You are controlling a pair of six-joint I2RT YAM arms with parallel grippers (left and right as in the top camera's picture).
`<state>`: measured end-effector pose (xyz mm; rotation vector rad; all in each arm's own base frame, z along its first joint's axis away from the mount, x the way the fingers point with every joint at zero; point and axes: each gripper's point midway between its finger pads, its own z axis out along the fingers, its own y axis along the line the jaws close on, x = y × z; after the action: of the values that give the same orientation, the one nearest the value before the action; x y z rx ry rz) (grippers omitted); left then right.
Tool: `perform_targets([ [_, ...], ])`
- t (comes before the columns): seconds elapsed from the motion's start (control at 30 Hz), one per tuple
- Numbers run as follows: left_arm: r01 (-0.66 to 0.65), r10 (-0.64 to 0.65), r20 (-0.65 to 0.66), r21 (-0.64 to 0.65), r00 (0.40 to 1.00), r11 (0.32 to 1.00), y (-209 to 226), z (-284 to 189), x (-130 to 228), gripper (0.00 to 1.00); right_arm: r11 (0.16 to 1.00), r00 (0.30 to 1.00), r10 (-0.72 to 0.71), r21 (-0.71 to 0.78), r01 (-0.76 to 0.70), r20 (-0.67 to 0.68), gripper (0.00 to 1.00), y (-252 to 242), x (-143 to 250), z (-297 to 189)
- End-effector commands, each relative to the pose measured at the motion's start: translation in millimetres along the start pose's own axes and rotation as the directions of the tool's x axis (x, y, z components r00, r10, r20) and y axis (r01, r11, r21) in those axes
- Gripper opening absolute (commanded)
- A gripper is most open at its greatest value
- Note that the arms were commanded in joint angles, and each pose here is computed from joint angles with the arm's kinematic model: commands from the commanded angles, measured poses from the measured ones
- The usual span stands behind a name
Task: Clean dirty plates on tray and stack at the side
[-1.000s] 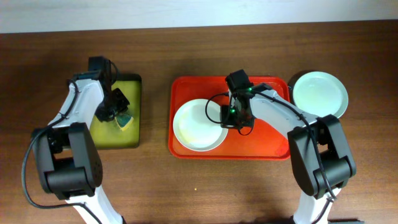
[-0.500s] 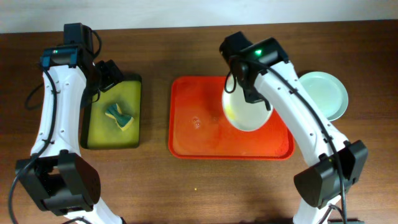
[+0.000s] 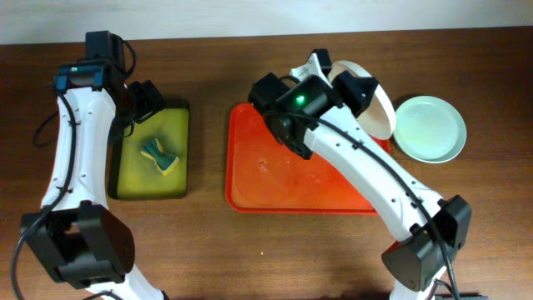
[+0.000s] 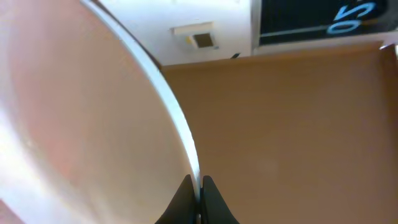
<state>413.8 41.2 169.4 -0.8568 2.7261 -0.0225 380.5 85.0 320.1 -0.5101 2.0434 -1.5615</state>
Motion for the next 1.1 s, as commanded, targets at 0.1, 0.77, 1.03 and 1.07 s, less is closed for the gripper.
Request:
perform_targets([
  [0.1, -0.001, 0.001, 0.002, 0.009, 1.000, 1.000, -2, -2, -1, 0.99, 0.979, 0.994, -0.008, -0.201, -0.015, -0.111, 0.04, 82, 15, 32],
  [0.77, -0.001, 0.001, 0.002, 0.009, 1.000, 1.000, -2, -2, -1, 0.99, -0.020, 0.294, 0.394, -0.328, -0.944, -0.871, 0.04, 132, 207, 264],
  [1.03, -0.001, 0.001, 0.002, 0.009, 1.000, 1.000, -2, -2, -1, 0.99, -0.020, 0.302, 0.434, -0.345, -0.938, -0.849, 0.99, 171, 209, 271],
  [1.07, -0.001, 0.001, 0.002, 0.009, 1.000, 1.000, -2, -2, -1, 0.99, -0.020, 0.303, 0.444, -0.347, -0.938, -0.843, 0.99, 160, 207, 268],
])
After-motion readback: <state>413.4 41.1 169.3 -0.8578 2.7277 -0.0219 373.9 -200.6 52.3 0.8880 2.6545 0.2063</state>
